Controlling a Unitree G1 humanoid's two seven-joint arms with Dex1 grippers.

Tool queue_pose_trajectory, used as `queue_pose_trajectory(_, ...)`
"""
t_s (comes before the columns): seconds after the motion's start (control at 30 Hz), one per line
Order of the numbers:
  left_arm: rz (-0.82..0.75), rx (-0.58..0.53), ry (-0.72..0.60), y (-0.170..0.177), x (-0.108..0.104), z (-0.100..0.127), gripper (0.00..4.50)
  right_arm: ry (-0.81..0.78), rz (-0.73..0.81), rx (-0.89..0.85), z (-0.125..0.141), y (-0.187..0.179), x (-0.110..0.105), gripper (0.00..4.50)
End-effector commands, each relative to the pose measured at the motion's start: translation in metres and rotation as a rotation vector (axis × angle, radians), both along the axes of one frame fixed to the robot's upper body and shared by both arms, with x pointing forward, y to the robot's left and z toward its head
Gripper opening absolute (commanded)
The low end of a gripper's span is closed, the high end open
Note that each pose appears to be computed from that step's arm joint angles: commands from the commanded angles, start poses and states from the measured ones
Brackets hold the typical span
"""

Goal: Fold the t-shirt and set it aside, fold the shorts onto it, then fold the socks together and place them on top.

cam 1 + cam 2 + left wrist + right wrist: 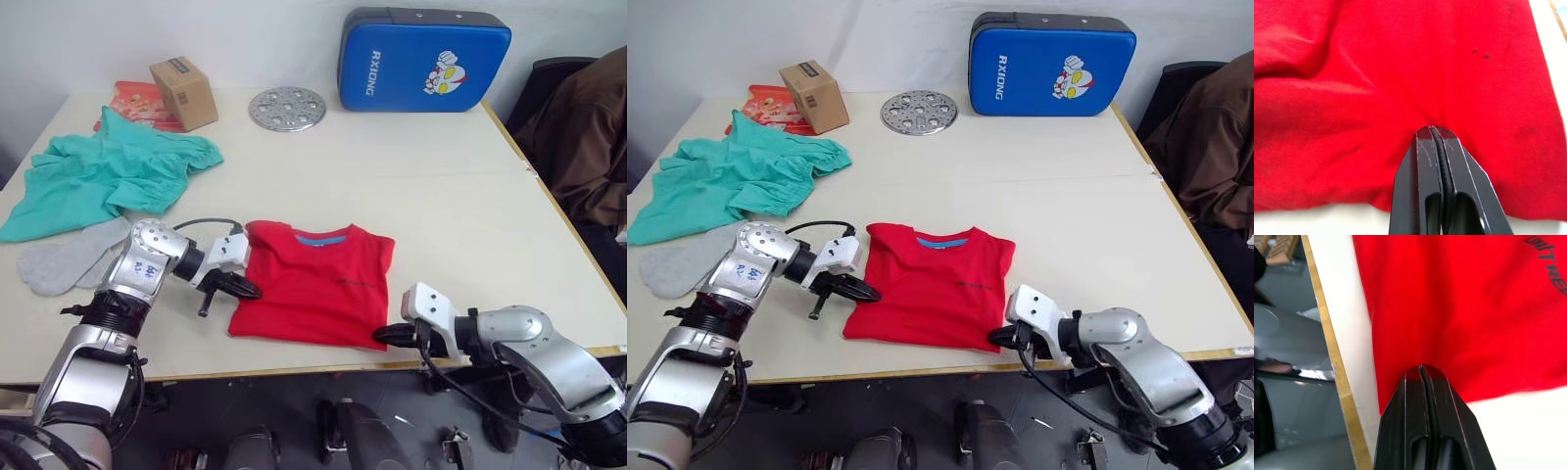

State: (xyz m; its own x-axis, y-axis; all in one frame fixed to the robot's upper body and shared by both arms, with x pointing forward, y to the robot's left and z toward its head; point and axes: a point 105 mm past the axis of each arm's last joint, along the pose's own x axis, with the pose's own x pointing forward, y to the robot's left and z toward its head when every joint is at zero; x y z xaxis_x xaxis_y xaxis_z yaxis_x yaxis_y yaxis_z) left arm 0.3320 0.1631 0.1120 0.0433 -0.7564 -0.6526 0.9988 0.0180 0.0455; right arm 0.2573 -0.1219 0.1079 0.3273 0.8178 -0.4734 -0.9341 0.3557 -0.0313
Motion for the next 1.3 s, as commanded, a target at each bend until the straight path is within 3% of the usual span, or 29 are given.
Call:
queue_pose_trajectory(0.03, 0.078, -0.112, 0.029, -0.009, 0.011, 0.020, 0.03, -0.067, -0.036, 0.106, 0.035, 0.007, 0.018, 0.00)
queue_pose_trajectory(0.13, 0.152, -0.258, 0.050, -0.025, 0.030, 0.045, 0.03, -0.106, -0.090, 0.118, 0.040, 0.016, 0.039, 0.00)
queue_pose_trajectory(0.2, 0.216, -0.298, 0.038, -0.033, 0.046, 0.050, 0.03, -0.137, -0.134, 0.093, 0.036, 0.019, 0.056, 0.00)
queue_pose_trajectory(0.3, 0.296, -0.298, 0.017, -0.036, 0.062, 0.047, 0.03, -0.172, -0.203, 0.074, 0.033, 0.020, 0.077, 0.00)
queue_pose_trajectory(0.43, 0.382, -0.202, -0.035, -0.034, 0.076, 0.024, 0.03, -0.175, -0.388, 0.046, 0.023, 0.008, 0.112, 0.00)
queue_pose_trajectory(0.57, 0.507, -0.204, -0.135, -0.029, 0.094, 0.020, 0.03, -0.190, -0.484, -0.051, 0.012, -0.013, 0.126, 0.00)
queue_pose_trajectory(0.73, 0.650, -0.407, -0.241, -0.029, 0.115, 0.059, 0.03, -0.230, -0.535, -0.103, 0.015, -0.031, 0.130, 0.00)
queue_pose_trajectory(0.87, 0.496, -0.539, -0.162, -0.038, 0.100, 0.083, 0.03, -0.246, -0.495, 0.028, 0.039, -0.019, 0.123, 0.00)
queue_pose_trajectory(0.97, 0.308, -0.540, -0.076, -0.037, 0.072, 0.089, 0.03, -0.208, -0.410, 0.134, 0.057, -0.006, 0.102, 0.00)
queue_pose_trajectory(1.1, 0.144, -0.380, 0.003, -0.034, 0.026, 0.060, 0.03, -0.098, -0.237, 0.159, 0.053, 0.013, 0.058, 0.00)
queue_pose_trajectory(1.17, 0.119, -0.308, 0.020, -0.033, 0.013, 0.042, 0.03, -0.074, -0.211, 0.133, 0.043, 0.016, 0.047, 0.00)
queue_pose_trajectory(1.3, 0.152, -0.139, 0.026, -0.027, 0.000, -0.007, 0.03, -0.108, -0.353, 0.024, 0.014, 0.002, 0.067, 0.00)
